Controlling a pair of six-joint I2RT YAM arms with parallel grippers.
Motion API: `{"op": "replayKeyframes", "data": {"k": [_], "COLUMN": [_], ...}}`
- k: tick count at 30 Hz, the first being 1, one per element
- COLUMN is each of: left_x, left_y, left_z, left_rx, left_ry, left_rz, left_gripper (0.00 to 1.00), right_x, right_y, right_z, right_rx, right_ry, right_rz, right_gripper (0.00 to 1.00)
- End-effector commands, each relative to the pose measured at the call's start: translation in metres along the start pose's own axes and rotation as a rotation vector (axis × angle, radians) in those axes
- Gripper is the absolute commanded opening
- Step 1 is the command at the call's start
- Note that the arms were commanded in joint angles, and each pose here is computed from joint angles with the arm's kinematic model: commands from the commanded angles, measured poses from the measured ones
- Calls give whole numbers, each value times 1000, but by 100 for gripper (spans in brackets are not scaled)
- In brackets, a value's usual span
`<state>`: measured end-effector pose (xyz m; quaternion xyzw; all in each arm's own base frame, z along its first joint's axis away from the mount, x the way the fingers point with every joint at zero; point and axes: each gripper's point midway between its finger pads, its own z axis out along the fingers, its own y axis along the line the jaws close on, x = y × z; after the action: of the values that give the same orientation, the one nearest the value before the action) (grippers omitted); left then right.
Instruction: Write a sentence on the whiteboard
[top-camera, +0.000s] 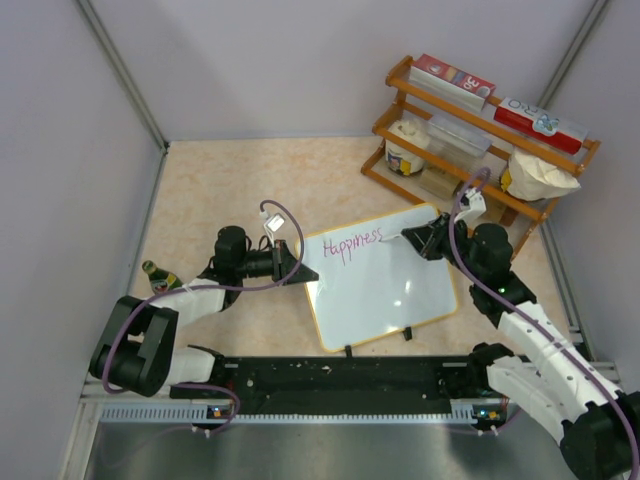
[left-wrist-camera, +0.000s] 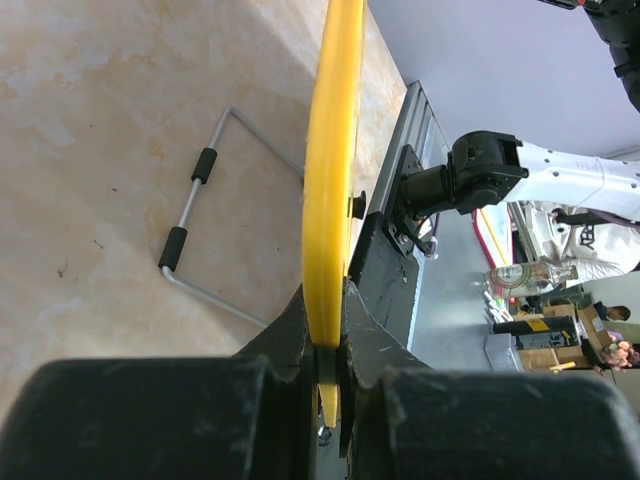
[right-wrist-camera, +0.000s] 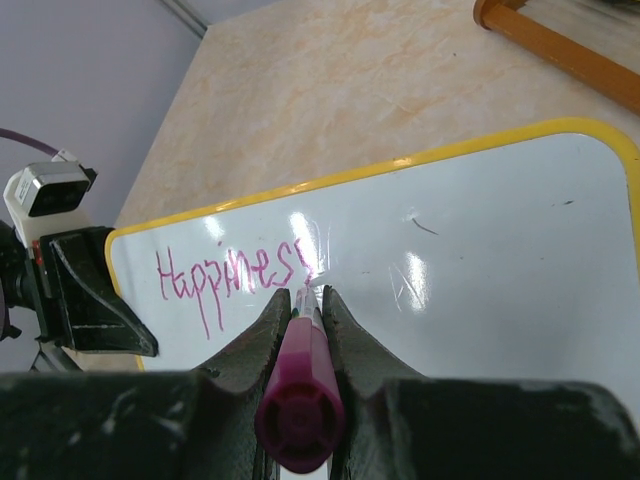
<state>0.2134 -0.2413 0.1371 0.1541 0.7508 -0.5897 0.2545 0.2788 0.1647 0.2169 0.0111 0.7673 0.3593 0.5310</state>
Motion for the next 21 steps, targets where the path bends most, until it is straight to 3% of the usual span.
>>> {"op": "replayKeyframes", "data": {"k": [1, 12, 21], "left_x": [15, 13, 11], "left_y": [13, 12, 9], "left_z": [1, 2, -1], "left_rx": [-30, -29, -46], "left_ry": [28, 33, 59], "left_rz": [7, 15, 47], "left_gripper": [0, 0, 0], "right_x": [-3, -38, -43], "right_y": [1, 28, 42], "right_z": [2, -15, -26], "right_rx": [-18, -72, -144], "right_ry": [-10, -94, -73], "right_rz": [-9, -20, -49], "right_gripper": [0, 0, 0]}}
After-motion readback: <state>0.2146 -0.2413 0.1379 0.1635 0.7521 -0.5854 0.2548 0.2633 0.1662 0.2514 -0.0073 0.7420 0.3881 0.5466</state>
